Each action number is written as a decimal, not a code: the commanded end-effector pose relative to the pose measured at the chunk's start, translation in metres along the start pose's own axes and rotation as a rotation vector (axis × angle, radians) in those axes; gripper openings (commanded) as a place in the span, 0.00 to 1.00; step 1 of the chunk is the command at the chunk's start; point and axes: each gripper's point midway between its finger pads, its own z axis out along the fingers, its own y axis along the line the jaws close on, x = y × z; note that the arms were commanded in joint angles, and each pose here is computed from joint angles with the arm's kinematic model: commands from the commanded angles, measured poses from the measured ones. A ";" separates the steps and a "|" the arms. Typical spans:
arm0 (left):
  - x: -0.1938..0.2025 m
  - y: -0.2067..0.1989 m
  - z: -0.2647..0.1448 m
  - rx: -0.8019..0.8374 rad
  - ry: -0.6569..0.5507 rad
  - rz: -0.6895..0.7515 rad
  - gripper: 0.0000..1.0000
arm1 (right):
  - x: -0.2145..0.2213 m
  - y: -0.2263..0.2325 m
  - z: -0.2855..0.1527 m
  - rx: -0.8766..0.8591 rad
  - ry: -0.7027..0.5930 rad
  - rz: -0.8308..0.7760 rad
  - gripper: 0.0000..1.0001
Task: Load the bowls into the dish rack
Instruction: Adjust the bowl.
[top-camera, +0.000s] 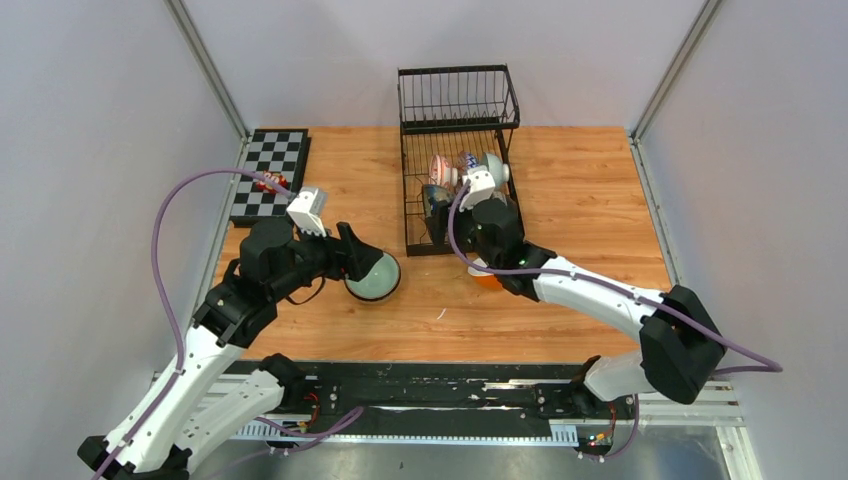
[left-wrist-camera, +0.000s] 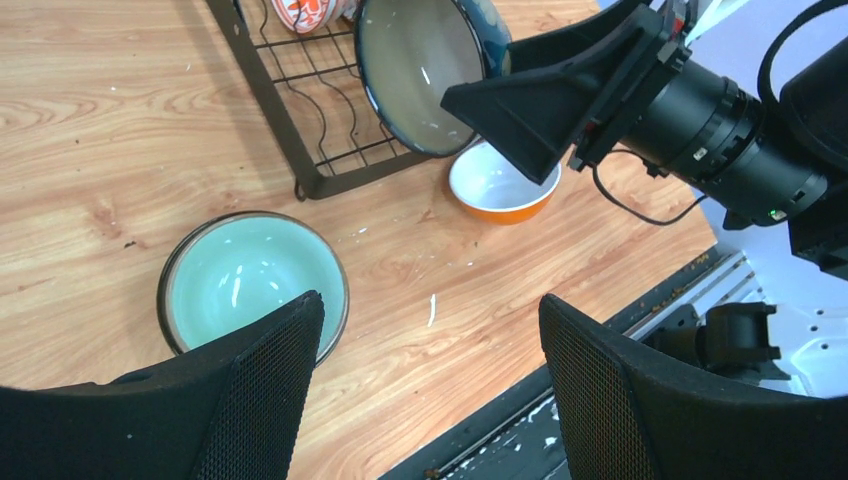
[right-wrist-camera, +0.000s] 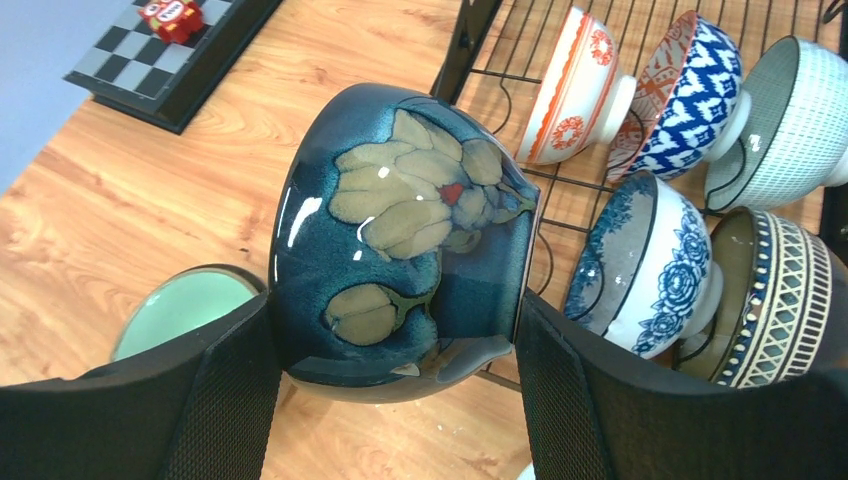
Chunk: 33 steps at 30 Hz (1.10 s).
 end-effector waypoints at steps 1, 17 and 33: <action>-0.002 0.002 -0.008 -0.012 -0.003 0.054 0.80 | -0.060 -0.003 0.011 0.041 -0.181 -0.021 0.03; 0.007 0.010 0.000 -0.025 0.034 0.115 0.80 | -0.036 -0.031 0.049 0.143 -0.123 -0.104 0.03; 0.014 0.017 0.006 -0.040 0.061 0.149 0.80 | 0.003 -0.050 0.080 0.200 -0.035 -0.160 0.03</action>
